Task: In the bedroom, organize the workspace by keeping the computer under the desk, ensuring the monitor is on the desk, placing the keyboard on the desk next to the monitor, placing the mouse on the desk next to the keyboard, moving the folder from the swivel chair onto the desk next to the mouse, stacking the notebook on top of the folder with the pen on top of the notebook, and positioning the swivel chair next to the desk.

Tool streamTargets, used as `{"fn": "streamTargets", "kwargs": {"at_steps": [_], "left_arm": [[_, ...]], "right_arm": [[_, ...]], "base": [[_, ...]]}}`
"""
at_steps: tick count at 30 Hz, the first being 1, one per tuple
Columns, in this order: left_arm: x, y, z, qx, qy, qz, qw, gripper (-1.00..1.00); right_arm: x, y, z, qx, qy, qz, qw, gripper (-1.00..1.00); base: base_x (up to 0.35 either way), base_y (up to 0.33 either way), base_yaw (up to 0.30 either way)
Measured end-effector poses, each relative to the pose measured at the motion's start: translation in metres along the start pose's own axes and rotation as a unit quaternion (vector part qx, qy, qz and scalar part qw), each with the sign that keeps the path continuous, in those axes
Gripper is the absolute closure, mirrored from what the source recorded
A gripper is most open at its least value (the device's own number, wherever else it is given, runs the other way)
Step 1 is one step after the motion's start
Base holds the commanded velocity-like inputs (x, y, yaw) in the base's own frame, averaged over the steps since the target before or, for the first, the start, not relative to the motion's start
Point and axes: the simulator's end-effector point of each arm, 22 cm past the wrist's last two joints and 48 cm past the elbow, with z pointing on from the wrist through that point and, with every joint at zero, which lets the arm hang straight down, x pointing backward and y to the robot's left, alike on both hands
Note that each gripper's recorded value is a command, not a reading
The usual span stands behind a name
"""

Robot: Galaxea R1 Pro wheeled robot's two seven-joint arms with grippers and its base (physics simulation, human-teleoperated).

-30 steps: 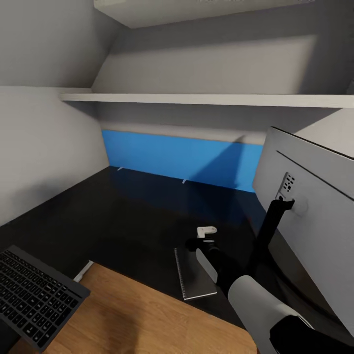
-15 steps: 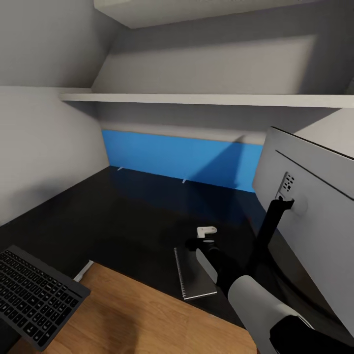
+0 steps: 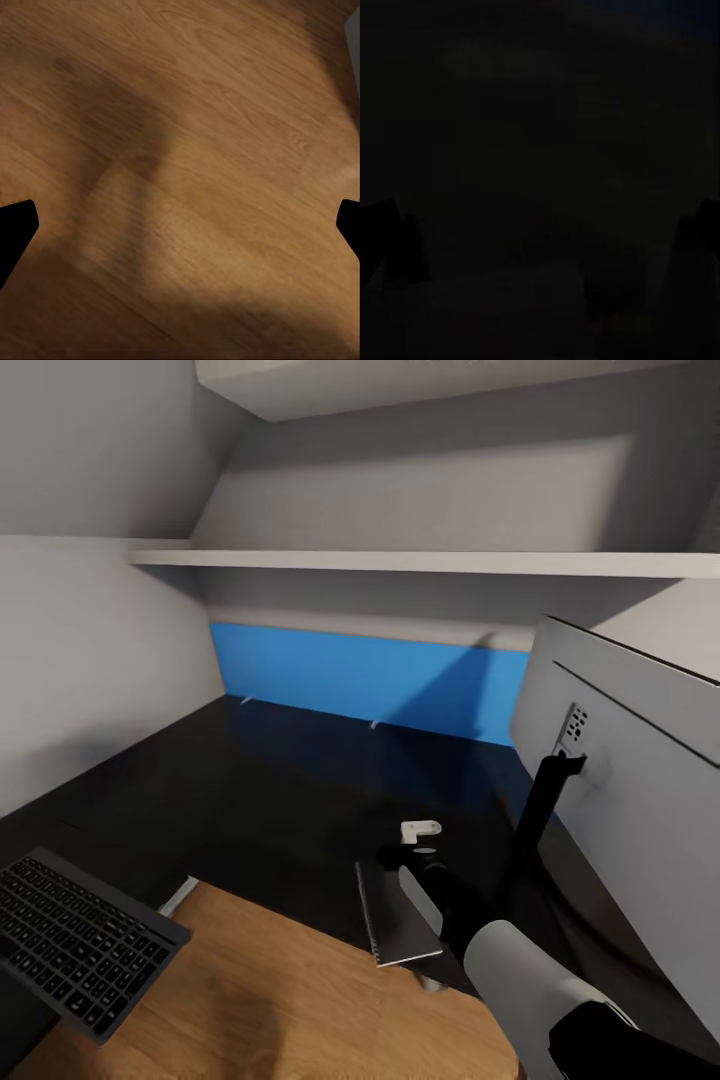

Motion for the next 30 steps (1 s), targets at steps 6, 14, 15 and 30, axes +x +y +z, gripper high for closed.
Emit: {"fn": "streamTargets", "kwargs": {"at_steps": [6, 14, 15, 30], "left_arm": [[-0.0002, 0.0002, -0.0001, 0.0, 0.0, 0.0, 1.0, -1.0], [-0.0001, -0.0001, -0.0002, 0.0, 0.0, 0.0, 1.0, -1.0], [-0.0001, -0.0001, -0.0002, 0.0, 0.0, 0.0, 1.0, -1.0], [-0.0001, -0.0001, -0.0002, 0.0, 0.0, 0.0, 1.0, -1.0]], "right_arm": [[-0.0001, 0.0002, -0.0003, 0.0, 0.0, 0.0, 1.0, -1.0], [-0.0002, 0.0001, -0.0004, 0.0, 0.0, 0.0, 1.0, -1.0], [-0.0002, 0.0, -0.0004, 0.0, 0.0, 0.0, 1.0, -1.0], [-0.0001, 0.0005, -0.0005, 0.0, 0.0, 0.0, 1.0, -1.0]], "base": [[-0.118, 0.0, 0.0], [-0.026, 0.0, 0.0], [-0.007, 0.0, 0.0], [-0.001, 0.0, 0.0]]}}
